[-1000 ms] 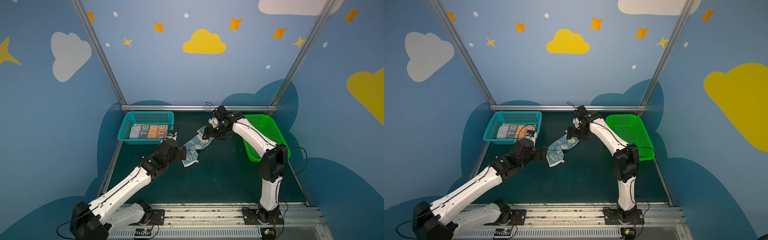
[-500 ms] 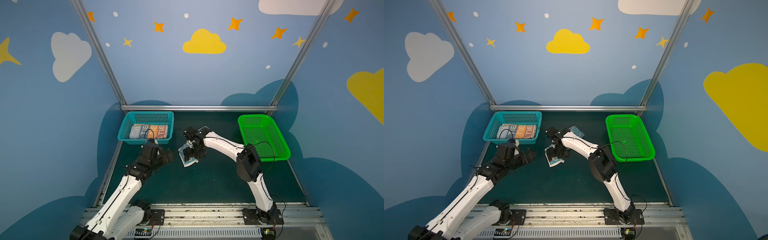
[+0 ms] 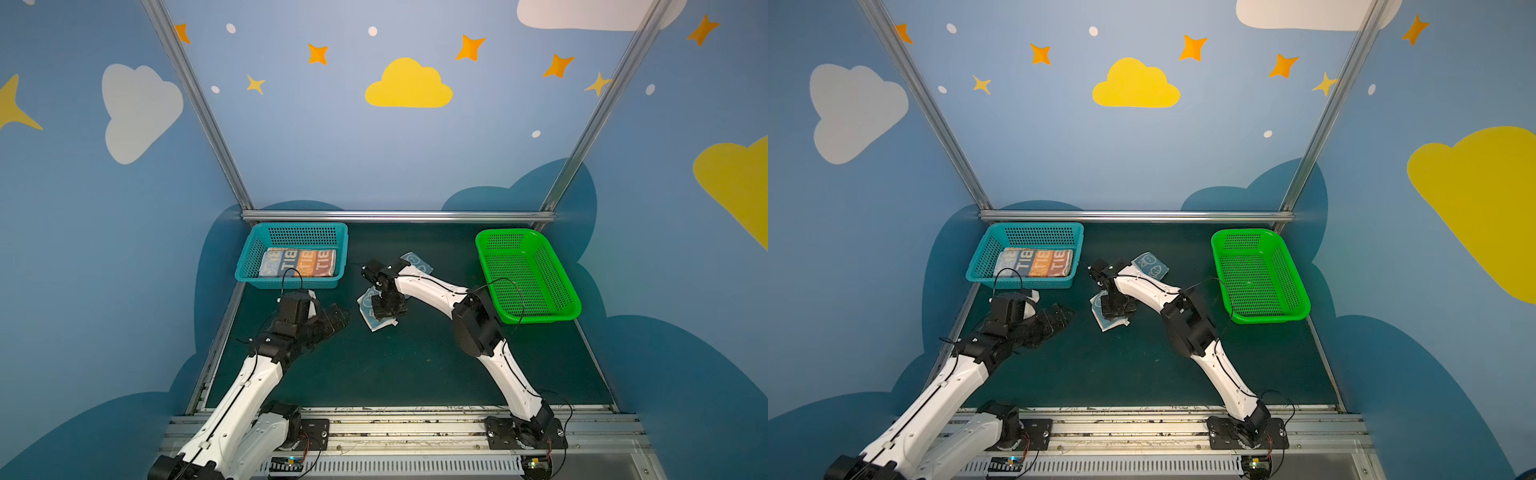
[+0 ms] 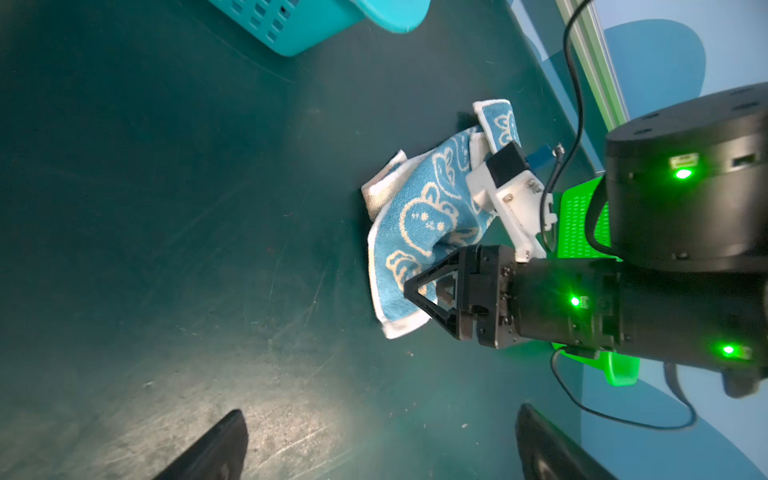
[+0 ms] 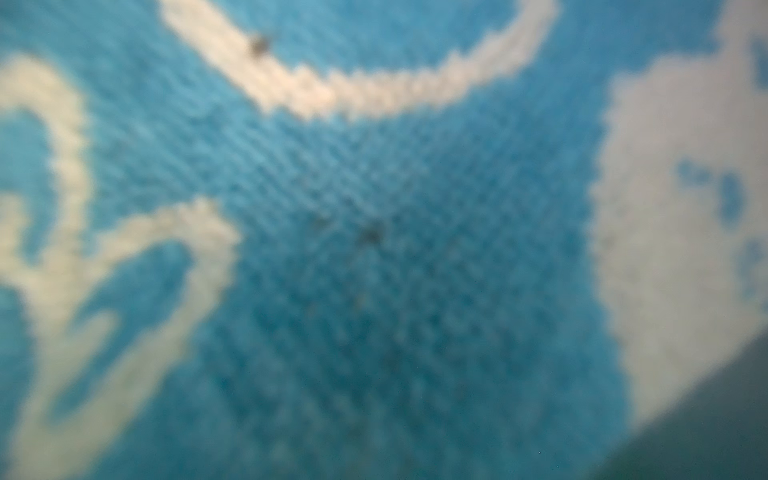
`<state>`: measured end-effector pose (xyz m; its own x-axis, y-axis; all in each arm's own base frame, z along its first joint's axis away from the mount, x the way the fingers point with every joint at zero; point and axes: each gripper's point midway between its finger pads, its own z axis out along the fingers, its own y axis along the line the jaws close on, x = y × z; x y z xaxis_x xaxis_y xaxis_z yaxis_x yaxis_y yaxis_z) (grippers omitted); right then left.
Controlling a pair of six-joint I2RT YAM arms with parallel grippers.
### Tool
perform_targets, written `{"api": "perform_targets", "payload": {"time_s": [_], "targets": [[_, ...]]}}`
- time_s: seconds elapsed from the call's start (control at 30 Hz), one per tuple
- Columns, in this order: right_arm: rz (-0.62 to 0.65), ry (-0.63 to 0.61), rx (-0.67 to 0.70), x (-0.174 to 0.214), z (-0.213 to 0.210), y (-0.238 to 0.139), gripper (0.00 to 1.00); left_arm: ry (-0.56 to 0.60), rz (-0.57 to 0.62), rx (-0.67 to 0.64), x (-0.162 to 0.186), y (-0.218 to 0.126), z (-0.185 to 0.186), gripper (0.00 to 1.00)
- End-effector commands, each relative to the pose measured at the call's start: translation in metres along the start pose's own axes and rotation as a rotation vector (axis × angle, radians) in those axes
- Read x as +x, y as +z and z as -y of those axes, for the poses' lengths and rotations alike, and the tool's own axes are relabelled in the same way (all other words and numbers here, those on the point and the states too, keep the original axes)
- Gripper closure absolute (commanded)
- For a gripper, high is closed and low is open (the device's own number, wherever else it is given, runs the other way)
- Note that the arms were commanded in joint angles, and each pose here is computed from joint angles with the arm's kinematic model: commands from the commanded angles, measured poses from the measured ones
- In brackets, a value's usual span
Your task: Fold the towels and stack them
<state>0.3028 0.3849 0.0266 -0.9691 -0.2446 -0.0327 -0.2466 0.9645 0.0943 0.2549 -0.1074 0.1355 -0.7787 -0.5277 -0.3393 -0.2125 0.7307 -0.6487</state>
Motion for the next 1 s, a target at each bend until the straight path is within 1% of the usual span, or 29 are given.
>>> {"api": "perform_targets", "payload": {"time_s": [0.0, 0.13, 0.23, 0.3, 0.4, 0.47, 0.53, 0.67, 0.73, 0.77, 0.87, 0.97], "targets": [[-0.025, 0.01, 0.026, 0.004, 0.004, 0.006, 0.71, -0.006, -0.012, 0.03, 0.003, 0.001, 0.003, 0.0], [-0.021, -0.001, -0.027, 0.001, -0.005, -0.009, 0.99, -0.007, -0.025, 0.042, 0.006, 0.004, 0.003, 0.01], [-0.014, 0.0, -0.094, -0.003, -0.011, -0.031, 1.0, -0.004, -0.036, 0.053, 0.008, 0.005, 0.004, 0.01], [-0.005, -0.006, -0.193, -0.004, -0.021, -0.051, 1.0, 0.0, -0.044, 0.064, 0.008, 0.005, 0.006, 0.01], [0.007, 0.023, -0.381, -0.006, -0.027, -0.083, 1.0, 0.003, -0.061, 0.08, 0.009, 0.009, 0.01, 0.01], [0.017, 0.09, -0.481, -0.01, -0.013, -0.1, 1.0, 0.002, -0.081, 0.084, 0.01, 0.014, 0.012, 0.01], [0.015, 0.159, -0.539, -0.015, 0.009, -0.104, 1.0, 0.004, -0.098, 0.087, 0.009, 0.02, 0.015, 0.01], [-0.023, 0.276, -0.529, -0.019, 0.061, -0.089, 1.0, 0.036, -0.135, 0.092, 0.011, 0.034, 0.029, 0.0], [-0.047, 0.331, -0.494, -0.017, 0.087, -0.072, 0.92, 0.069, -0.169, 0.089, 0.015, 0.045, 0.039, 0.01], [-0.053, 0.343, -0.476, -0.016, 0.096, -0.066, 0.89, 0.087, -0.186, 0.089, 0.018, 0.05, 0.045, 0.01], [-0.062, 0.352, -0.39, -0.012, 0.119, -0.054, 0.76, 0.13, -0.266, 0.088, 0.031, 0.068, 0.056, 0.01], [-0.044, 0.32, -0.325, -0.008, 0.128, -0.059, 0.56, 0.135, -0.329, 0.078, 0.041, 0.089, 0.057, 0.01]]}}
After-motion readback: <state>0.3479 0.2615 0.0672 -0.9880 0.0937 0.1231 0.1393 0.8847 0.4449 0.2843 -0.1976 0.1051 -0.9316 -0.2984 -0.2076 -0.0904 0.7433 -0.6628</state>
